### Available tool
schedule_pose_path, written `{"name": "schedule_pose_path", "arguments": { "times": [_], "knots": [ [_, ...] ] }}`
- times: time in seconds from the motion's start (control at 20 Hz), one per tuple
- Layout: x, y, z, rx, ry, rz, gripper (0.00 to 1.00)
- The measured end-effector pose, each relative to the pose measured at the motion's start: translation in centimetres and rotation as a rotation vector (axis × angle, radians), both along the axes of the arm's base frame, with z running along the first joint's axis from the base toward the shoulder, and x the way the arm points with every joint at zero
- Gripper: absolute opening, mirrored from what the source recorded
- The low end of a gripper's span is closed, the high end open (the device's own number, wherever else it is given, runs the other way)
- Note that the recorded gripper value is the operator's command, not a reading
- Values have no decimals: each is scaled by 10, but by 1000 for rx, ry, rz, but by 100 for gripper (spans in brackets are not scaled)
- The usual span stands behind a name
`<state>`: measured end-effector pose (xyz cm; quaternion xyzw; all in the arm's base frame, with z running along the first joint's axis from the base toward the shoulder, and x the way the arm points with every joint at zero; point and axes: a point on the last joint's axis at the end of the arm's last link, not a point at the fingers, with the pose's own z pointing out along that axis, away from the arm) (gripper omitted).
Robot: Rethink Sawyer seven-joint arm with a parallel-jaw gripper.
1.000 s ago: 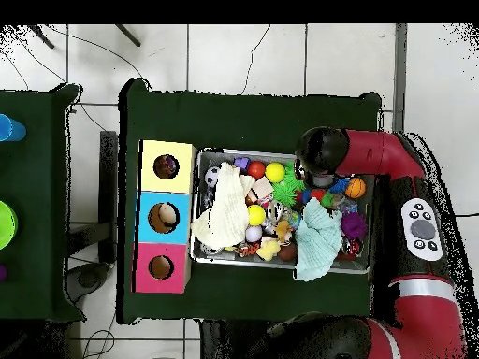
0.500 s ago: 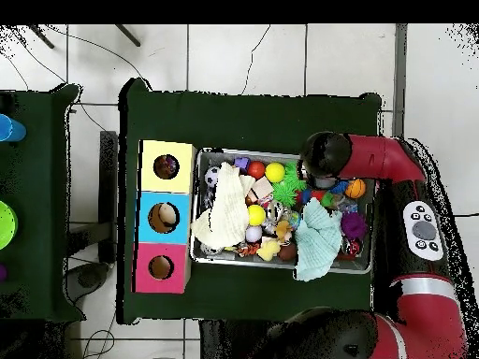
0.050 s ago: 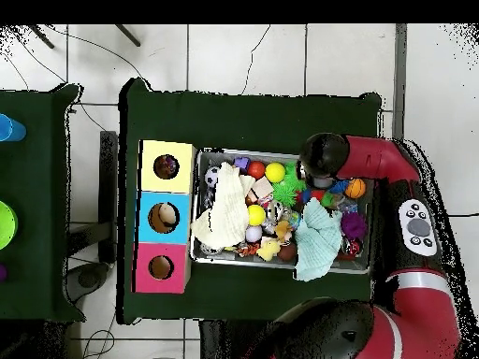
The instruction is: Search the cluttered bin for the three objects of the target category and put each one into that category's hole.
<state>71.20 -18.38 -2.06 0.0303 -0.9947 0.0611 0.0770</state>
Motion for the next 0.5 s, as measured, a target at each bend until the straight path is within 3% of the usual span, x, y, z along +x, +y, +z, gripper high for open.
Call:
{"name": "schedule_pose_path", "arguments": {
  "times": [0.5],
  "knots": [
    [8, 5, -13, -43, -5, 45, 100]
  ]
}}
